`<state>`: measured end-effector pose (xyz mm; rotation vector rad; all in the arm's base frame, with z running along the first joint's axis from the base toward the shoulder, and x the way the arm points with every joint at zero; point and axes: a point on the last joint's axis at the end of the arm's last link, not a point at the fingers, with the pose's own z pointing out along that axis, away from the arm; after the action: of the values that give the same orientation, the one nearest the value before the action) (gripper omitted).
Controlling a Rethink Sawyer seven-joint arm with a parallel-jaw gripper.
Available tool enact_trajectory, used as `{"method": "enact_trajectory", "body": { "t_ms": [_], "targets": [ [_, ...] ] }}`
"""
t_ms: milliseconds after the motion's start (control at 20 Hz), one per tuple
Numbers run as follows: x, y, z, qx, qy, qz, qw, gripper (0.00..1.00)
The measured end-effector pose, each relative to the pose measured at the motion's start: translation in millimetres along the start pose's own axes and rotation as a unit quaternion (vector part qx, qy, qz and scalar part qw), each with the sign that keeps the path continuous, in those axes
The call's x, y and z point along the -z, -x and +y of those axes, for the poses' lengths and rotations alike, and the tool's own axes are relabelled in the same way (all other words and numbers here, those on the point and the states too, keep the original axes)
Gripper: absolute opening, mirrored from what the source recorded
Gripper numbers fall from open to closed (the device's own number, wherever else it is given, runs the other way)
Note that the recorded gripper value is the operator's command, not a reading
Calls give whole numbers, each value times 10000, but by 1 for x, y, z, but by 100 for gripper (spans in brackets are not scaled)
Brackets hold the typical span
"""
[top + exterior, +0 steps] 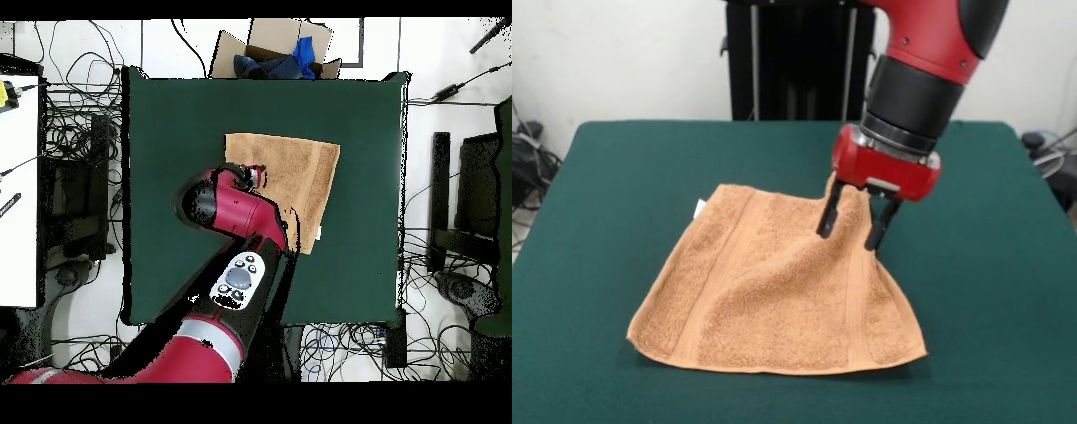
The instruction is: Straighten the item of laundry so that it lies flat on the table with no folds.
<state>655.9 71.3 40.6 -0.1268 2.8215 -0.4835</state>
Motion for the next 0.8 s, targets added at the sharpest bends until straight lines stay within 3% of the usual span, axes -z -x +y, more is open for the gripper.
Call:
{"method": "enact_trajectory", "body": {
  "t_ms": [800],
  "targets": [
    [-23, 3, 35, 163, -102, -10, 9998, 100]
  ]
}}
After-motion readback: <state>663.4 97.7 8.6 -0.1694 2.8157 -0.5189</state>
